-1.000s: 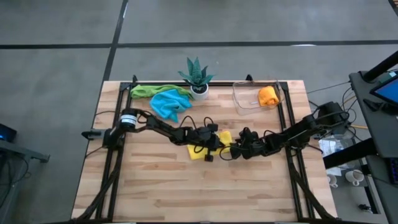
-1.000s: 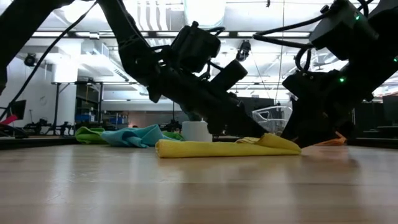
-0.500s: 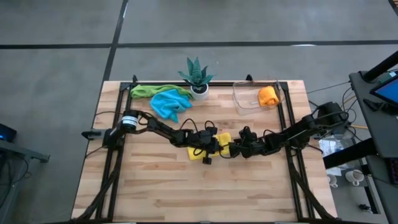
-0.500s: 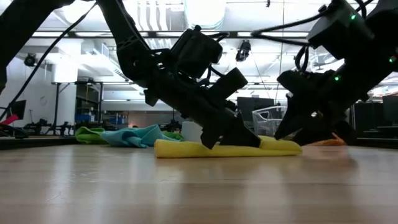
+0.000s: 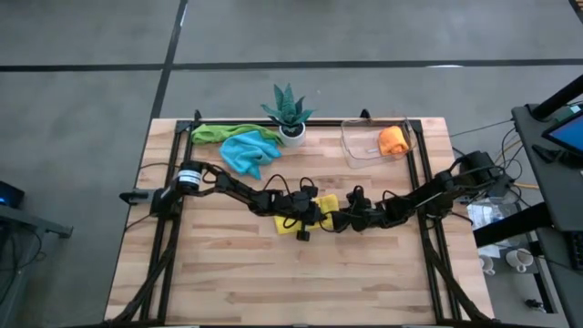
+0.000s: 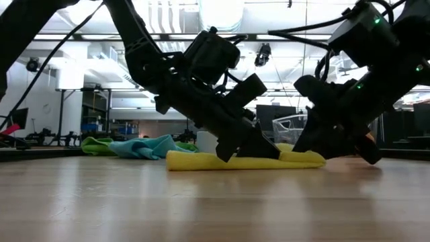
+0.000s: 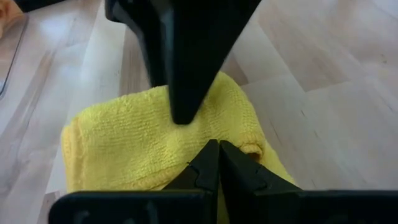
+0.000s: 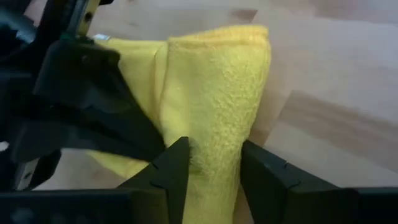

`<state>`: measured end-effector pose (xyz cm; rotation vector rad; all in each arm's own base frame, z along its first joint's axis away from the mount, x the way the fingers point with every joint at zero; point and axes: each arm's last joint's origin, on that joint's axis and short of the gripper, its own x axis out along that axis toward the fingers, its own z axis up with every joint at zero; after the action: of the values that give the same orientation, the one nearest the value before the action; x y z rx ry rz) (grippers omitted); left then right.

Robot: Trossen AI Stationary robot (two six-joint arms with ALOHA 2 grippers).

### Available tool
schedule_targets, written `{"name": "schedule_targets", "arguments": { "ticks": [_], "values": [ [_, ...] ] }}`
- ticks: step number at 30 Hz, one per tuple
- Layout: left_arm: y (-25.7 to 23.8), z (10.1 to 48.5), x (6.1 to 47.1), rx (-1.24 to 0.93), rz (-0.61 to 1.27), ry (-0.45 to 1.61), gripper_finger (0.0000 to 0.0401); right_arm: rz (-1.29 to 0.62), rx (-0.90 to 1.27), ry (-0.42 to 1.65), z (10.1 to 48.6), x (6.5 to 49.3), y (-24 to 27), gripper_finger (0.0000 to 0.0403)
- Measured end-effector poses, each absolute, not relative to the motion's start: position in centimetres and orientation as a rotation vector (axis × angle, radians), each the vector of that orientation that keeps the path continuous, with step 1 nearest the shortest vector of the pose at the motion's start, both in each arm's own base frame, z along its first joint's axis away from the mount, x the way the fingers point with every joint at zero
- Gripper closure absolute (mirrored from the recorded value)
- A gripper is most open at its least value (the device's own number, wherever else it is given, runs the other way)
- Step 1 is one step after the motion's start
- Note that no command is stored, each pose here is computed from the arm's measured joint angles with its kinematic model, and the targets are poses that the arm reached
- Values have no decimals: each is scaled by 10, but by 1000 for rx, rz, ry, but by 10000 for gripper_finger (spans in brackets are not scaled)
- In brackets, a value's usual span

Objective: Roll microfiber towels into tight, uniform cylinder then place into a basket
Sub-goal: Roll the yellow microfiber cloth

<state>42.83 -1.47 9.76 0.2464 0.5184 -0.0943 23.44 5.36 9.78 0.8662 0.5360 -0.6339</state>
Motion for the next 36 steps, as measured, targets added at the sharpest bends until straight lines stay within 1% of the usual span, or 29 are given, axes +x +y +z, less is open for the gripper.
{"name": "schedule_targets", "arguments": {
  "ticks": [5, 9, 10, 13, 17, 22, 28, 33, 36],
  "values": [
    [-15, 97, 428, 247, -94, 522, 401, -630, 860, 544, 97, 234, 54, 325],
    [-15, 98, 429, 247, -88, 503, 401, -605, 793, 555, 99, 234, 54, 381],
    [-15, 98, 429, 248, -84, 491, 401, -601, 778, 556, 99, 234, 53, 385],
    [-16, 101, 431, 254, -65, 469, 401, -613, 733, 594, 101, 231, 52, 389],
    [-17, 106, 433, 256, -59, 453, 401, -681, 674, 691, 107, 219, 49, 390],
    [-17, 114, 439, 254, -55, 419, 401, -735, 611, 785, 125, 205, 45, 390],
    [-22, 123, 457, 211, -49, 362, 401, -837, 519, 934, 155, 190, 41, 391],
    [-22, 125, 480, 240, -47, 313, 401, -782, 533, 947, 169, 196, 43, 392],
    [-20, 119, 494, 324, -34, 290, 401, -765, 509, 963, 170, 201, 44, 392]
  ]
}}
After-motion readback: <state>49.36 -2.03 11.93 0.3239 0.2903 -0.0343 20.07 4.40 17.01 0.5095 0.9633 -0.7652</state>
